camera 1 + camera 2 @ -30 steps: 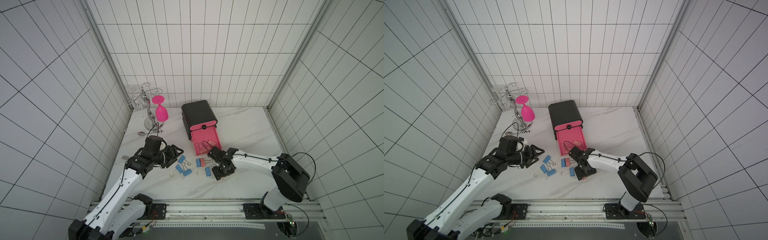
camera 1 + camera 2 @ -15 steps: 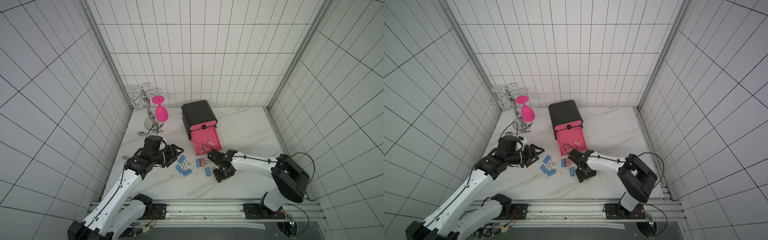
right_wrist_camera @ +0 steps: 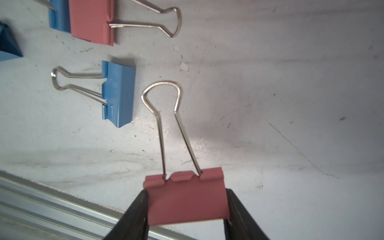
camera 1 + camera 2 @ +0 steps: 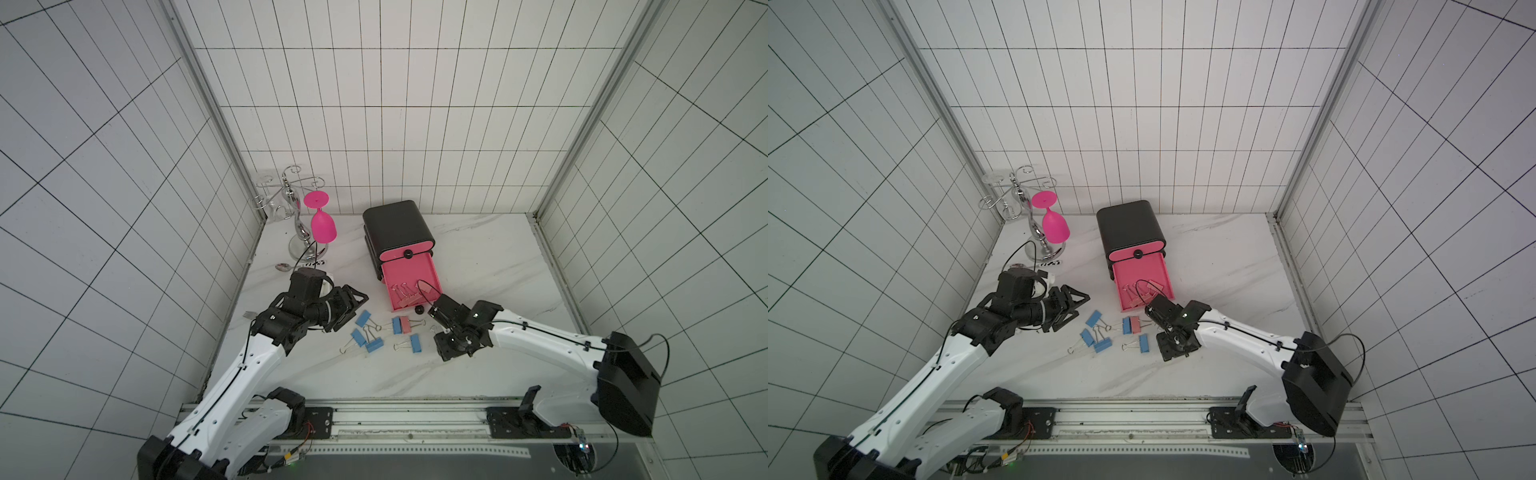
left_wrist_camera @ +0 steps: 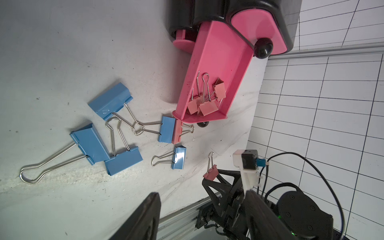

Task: Put the binder clips in the drawer according to color
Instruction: Pick up the binder clip at the center of the board, then place the binder clip in the drawer.

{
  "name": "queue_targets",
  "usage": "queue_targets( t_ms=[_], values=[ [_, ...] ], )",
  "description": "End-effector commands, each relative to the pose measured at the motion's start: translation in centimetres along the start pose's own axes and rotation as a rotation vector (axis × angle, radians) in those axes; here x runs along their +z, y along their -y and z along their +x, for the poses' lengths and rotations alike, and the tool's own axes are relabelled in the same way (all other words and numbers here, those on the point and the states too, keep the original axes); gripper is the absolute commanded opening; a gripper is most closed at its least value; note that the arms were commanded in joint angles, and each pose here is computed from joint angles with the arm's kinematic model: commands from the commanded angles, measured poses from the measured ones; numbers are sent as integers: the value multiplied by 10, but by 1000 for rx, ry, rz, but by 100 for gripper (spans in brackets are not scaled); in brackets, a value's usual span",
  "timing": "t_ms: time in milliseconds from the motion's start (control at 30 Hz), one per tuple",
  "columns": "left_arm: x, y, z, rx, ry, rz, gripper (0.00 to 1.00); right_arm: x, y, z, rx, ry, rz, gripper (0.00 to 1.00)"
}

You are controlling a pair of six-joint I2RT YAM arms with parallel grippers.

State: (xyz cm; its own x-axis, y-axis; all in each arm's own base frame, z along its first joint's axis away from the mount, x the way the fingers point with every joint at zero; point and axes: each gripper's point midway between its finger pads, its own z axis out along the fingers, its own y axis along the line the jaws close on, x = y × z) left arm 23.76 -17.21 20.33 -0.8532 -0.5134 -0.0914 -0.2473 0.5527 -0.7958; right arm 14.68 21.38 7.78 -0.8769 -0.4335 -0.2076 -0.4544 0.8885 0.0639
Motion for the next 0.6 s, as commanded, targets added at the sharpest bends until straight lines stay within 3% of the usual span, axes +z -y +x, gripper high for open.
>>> queue_targets(
  t_ms=[0,267,567],
  values=[
    [-5,22,-12,45,35,47,68,-21,14,3,54,36,35,44],
    [5,31,-25,39,12,67,68,-62,19,-55,90,139,-9,44],
    [9,18,-32,9,-4,58,68,-45,-16,-151,5,119,-24,41]
  ],
)
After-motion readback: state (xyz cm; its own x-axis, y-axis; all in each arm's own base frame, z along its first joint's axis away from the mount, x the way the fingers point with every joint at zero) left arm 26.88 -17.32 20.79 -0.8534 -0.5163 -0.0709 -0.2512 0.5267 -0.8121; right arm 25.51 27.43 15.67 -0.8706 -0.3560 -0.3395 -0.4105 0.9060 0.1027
